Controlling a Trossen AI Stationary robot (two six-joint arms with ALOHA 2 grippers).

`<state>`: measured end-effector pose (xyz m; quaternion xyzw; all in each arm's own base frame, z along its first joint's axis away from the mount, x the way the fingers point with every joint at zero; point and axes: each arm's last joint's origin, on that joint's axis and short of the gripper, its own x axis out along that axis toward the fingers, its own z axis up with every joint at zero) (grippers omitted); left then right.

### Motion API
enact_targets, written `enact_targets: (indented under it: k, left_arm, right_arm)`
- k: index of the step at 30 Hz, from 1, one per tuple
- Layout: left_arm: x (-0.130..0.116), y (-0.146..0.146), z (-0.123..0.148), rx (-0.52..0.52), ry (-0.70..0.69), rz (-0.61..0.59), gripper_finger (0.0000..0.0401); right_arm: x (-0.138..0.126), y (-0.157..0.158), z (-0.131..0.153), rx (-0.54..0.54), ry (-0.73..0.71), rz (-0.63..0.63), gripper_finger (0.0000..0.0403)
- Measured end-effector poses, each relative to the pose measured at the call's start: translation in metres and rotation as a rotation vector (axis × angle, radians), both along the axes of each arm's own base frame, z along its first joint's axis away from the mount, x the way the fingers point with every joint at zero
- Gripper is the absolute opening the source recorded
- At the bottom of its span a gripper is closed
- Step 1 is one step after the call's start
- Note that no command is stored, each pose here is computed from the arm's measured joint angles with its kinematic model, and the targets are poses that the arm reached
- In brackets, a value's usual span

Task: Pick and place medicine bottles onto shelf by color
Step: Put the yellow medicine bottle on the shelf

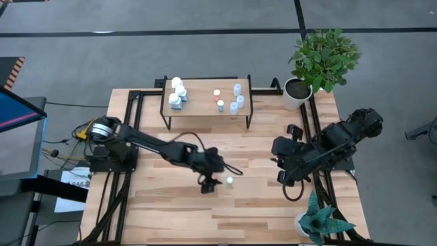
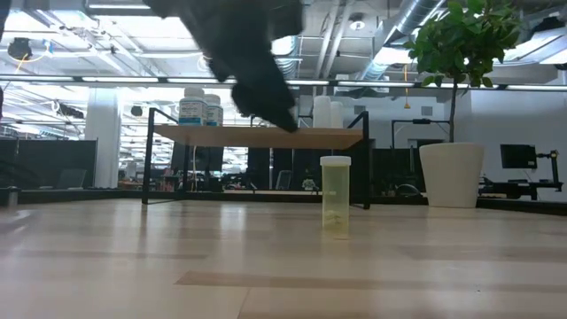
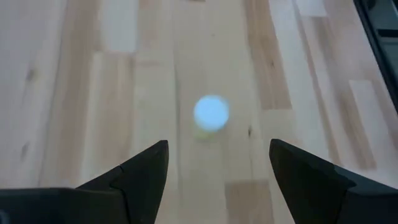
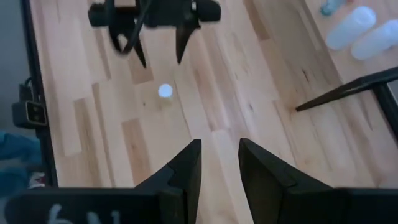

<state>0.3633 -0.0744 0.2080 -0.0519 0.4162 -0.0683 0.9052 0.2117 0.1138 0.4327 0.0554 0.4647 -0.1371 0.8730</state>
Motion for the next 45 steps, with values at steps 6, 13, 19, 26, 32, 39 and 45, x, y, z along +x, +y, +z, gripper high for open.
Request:
enact_targets:
  k: [6,13,19,26,32,39,45]
  left_arm:
    - [0.034,-0.022,-0.009,0.081,-0.007,0.015,0.0265]
    - [0.054,-0.032,-0.023,0.145,0.020,0.052,0.0265]
    - [0.058,-0.032,-0.034,0.135,0.068,0.083,0.0265]
    - [0.056,-0.032,-0.037,0.129,0.092,0.100,0.0265]
    - [0.056,-0.032,-0.037,0.129,0.096,0.099,0.0255]
    - [0.056,-0.032,-0.037,0.125,0.097,0.095,0.0164]
    - [0.057,-0.033,-0.032,0.090,0.115,0.108,0.0081]
  right_arm:
    - [-0.003,0.002,0.001,-0.035,0.009,0.075,0.0127]
    - [-0.006,0.004,0.003,-0.042,0.008,0.106,0.0127]
    - [-0.012,0.009,0.004,-0.051,0.006,0.157,0.0127]
    - [-0.014,0.013,0.004,-0.052,0.006,0.179,0.0127]
    - [-0.015,0.014,0.004,-0.054,0.007,0.184,0.0127]
    - [-0.015,0.014,0.004,-0.057,0.007,0.187,0.0127]
    - [-0.015,0.014,0.004,-0.059,0.007,0.189,0.0127]
